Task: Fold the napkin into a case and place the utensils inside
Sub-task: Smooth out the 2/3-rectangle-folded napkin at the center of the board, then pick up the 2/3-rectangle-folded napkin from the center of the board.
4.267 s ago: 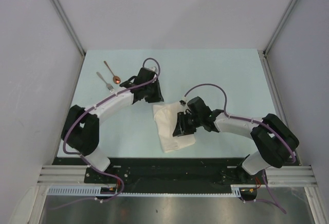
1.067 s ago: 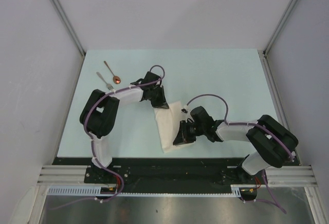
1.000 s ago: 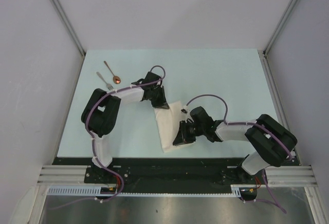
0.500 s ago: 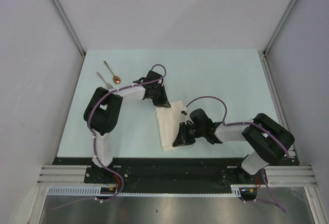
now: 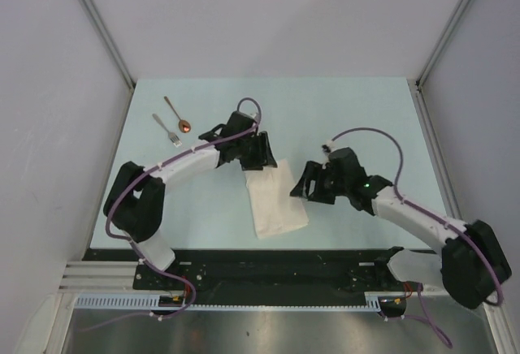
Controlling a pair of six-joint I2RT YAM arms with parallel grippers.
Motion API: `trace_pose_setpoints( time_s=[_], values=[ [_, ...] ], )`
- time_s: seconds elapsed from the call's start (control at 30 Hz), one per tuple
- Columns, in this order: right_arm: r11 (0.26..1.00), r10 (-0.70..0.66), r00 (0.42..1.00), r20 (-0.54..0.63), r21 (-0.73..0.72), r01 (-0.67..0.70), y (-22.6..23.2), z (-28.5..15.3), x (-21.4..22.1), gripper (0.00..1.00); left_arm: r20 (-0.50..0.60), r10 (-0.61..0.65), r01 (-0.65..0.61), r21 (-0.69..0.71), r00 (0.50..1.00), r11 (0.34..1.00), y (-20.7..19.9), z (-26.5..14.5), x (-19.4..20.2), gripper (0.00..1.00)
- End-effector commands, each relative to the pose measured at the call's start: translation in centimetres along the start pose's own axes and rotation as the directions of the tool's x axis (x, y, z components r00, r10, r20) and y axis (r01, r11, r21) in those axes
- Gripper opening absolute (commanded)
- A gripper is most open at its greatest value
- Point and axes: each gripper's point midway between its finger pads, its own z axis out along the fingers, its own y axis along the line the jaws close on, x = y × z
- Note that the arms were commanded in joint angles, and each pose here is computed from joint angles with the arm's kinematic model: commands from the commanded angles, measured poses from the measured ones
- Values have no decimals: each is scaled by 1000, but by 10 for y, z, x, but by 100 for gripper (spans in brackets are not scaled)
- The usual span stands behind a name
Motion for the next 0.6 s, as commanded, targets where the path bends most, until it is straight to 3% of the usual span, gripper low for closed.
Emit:
trace_pose_setpoints(
  time_s=[0.0, 0.07, 0.33, 0.57],
  values=[
    [924, 164, 970, 179, 318, -215, -86, -58, -24, 78, 33, 116, -112, -118, 993, 987, -36, -14, 44, 59],
    [895, 215, 954, 211, 348, -279, -111, -71, -23, 84, 70, 161, -144, -208, 984, 967, -39, -8, 52, 60],
    [770, 329, 860, 391, 416, -484, -169, -116, -41, 87, -70, 368, -364, -399, 927, 842, -71, 28, 124, 60],
    [782, 309, 876, 371, 424, -456, -172, -114, -43, 87, -129, 402, -418, -421, 906, 805, -78, 50, 146, 55]
  ],
)
